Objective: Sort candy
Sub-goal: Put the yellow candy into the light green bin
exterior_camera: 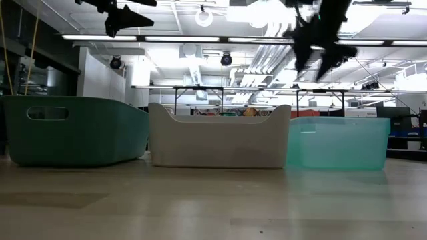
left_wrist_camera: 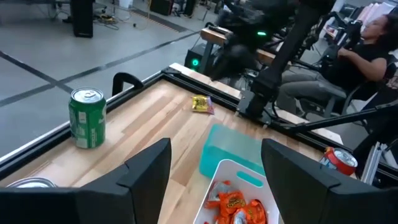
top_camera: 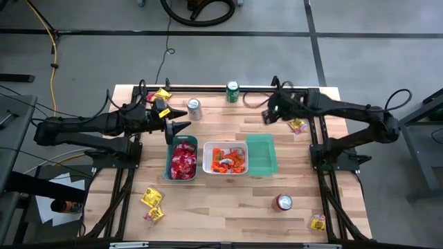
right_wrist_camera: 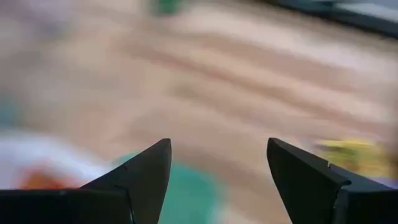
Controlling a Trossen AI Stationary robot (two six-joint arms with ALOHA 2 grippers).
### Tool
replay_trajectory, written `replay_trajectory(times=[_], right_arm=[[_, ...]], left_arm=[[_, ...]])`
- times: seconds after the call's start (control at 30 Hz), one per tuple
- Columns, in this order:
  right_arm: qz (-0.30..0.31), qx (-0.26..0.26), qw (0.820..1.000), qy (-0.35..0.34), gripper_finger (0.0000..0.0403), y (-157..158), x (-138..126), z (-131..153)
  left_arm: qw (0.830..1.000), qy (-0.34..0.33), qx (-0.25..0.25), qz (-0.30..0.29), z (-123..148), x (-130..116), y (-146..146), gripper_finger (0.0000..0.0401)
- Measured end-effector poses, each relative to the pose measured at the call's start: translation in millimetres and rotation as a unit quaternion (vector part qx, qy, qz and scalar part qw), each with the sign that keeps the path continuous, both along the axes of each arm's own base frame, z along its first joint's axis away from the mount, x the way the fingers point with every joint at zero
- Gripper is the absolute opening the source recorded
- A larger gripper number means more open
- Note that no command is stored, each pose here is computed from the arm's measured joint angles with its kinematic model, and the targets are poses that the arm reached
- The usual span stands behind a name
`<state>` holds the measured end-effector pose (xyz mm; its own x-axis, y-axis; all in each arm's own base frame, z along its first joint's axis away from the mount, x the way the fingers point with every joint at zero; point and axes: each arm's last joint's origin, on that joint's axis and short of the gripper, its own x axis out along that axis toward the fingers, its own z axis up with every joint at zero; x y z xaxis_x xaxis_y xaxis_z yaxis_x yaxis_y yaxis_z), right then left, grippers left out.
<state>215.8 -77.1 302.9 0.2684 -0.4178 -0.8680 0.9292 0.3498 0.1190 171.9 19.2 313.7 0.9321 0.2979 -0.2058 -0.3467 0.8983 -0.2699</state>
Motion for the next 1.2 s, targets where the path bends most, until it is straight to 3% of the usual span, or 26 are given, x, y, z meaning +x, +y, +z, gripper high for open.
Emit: replay_trajectory(times=[0.13, 0.37, 0.6, 0.83, 0.9, 1.0, 1.13, 1.2], right_arm=[[-0.094, 0.022, 0.99, 0.1, 0.0261, -38, -25, -16], [-0.165, 0.099, 0.966, 0.171, 0.0261, -70, -56, -84], [-0.241, 0.126, 0.948, 0.167, 0.0261, -60, -81, -145], [-0.289, 0.102, 0.946, 0.102, 0.0251, -55, -86, -174], [-0.291, 0.102, 0.946, 0.099, 0.0231, -54, -88, -177], [-0.27, 0.104, 0.952, 0.103, 0.0171, -53, -87, -178], [-0.179, 0.087, 0.974, 0.111, 0.004, -48, -74, -163], [-0.123, 0.067, 0.987, 0.078, 0.0015, -44, -62, -145]], left_arm=[[1.0, 0.0, 0.0, 0.0, 0, 0, 0, 0.0237], [1.0, 0.001, 0.0, 0.0, 0, 0, 0, 0.0237], [1.0, 0.001, 0.0, 0.0, 0, 0, 0, 0.0236], [1.0, 0.002, 0.001, 0.008, 0, 0, 0, 0.0236], [1.0, 0.002, 0.001, 0.009, 0, 0, 0, 0.0236], [1.0, 0.001, -0.001, 0.009, 0, 0, 0, 0.0236], [1.0, -0.007, -0.025, 0.015, 0, 0, 0, 0.0236], [0.999, -0.008, -0.027, 0.015, 0, 0, 0, 0.0236]])
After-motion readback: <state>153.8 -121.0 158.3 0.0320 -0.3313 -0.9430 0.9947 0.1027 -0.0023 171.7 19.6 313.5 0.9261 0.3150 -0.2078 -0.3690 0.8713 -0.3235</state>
